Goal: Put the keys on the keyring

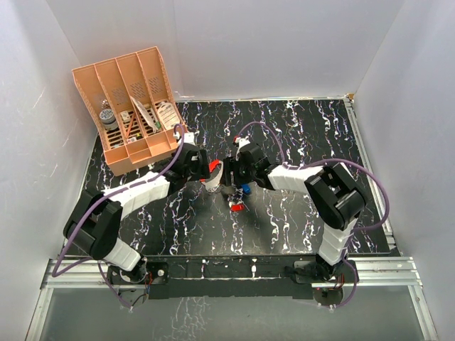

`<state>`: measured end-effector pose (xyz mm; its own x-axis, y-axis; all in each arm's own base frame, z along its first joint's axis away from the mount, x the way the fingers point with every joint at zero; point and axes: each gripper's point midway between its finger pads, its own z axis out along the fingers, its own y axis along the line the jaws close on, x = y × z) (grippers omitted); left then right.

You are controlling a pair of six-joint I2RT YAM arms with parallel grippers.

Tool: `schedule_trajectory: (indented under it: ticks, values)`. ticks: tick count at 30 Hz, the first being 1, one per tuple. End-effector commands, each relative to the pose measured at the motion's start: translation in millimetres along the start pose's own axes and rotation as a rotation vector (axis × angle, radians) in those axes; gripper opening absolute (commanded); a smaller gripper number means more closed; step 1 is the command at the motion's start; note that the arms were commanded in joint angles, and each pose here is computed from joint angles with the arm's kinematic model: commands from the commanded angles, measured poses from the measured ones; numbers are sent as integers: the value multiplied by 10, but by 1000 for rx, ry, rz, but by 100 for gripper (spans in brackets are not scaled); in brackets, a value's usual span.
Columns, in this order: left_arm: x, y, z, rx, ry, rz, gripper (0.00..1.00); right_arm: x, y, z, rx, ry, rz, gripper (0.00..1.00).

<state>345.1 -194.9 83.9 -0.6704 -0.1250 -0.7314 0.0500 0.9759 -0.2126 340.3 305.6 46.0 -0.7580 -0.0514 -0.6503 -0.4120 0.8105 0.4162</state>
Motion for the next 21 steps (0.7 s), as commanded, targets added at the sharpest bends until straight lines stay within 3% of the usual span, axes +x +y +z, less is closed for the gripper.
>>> schedule_trajectory:
  ticks: [1,6,12,21]
  values:
    - [-104,87,-119,-17,-38,-26,68,-233,122,86,-46,-65,7,63]
    - [-120,134,-140,-23,-45,-34,68,-216,123,154,-56,-64,16,58]
    - [-96,205,-129,-38,-39,-41,68,-172,94,237,-54,-54,28,45]
    - [-79,273,-132,-50,-39,-52,68,-155,61,319,-55,-77,40,10]
